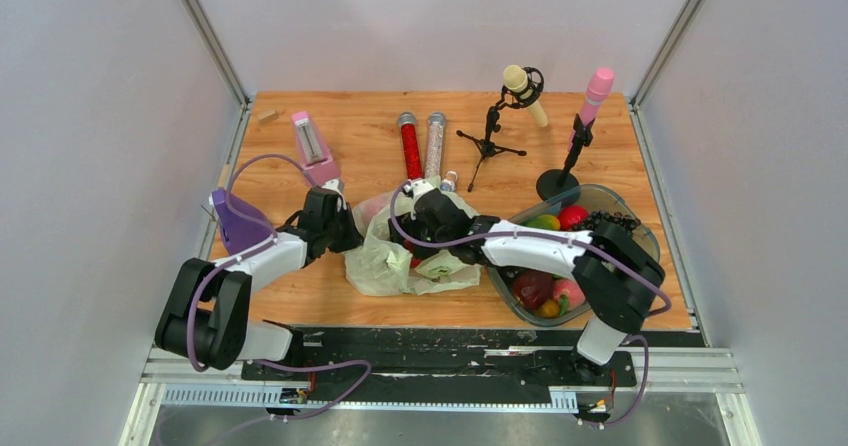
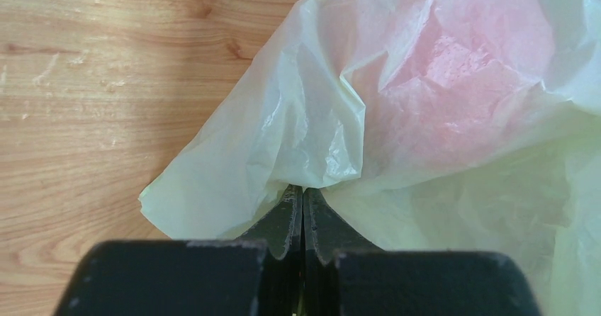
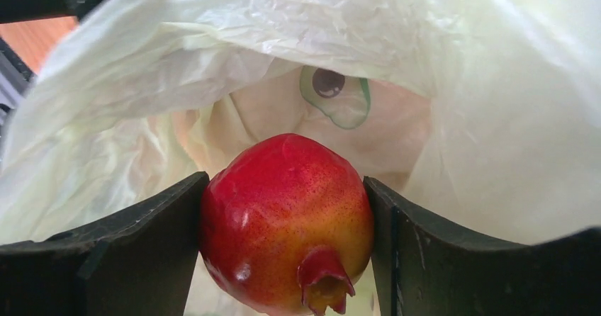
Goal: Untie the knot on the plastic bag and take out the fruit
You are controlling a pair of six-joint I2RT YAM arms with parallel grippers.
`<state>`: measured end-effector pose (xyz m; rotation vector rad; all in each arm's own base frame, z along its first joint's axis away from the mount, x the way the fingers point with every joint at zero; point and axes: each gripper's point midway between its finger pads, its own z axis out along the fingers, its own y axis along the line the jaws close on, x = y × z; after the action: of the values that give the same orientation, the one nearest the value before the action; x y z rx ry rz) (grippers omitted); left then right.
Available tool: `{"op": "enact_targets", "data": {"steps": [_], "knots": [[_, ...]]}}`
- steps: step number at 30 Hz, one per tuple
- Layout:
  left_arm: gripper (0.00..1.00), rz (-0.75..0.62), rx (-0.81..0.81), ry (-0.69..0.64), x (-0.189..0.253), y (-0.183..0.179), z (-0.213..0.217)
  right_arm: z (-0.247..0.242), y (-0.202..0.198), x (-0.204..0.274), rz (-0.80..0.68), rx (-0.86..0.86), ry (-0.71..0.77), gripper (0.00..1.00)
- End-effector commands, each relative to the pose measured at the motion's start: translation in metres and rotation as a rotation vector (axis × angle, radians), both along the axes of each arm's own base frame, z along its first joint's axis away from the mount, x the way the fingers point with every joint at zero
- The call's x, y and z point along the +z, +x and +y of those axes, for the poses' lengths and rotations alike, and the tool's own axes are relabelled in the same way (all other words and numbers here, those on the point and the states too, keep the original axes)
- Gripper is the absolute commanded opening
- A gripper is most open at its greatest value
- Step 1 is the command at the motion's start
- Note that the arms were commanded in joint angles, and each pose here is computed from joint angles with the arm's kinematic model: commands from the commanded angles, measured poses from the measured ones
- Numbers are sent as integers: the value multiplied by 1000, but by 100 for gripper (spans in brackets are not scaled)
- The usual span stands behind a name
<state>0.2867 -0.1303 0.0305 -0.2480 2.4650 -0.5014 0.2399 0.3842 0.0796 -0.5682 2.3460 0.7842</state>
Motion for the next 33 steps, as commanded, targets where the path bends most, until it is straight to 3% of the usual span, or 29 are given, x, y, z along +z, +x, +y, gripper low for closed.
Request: {"op": "enact_targets", "data": {"steps": [1, 8, 17, 25, 33], "knots": [[0, -49, 1, 38, 13, 7, 6, -16, 0, 44, -68, -44, 52, 52], [0, -63, 6, 52, 19, 9, 9, -36, -13, 84, -94, -58, 101, 52], [0, -85, 1, 57, 28, 12, 9, -89, -7, 115, -84, -225, 96, 50], [0, -93, -9, 48, 33, 14, 6, -192, 6, 118, -41, -539, 75, 51], [0, -94, -21, 35, 36, 16, 2, -291, 37, 117, -54, -870, 112, 40]]}}
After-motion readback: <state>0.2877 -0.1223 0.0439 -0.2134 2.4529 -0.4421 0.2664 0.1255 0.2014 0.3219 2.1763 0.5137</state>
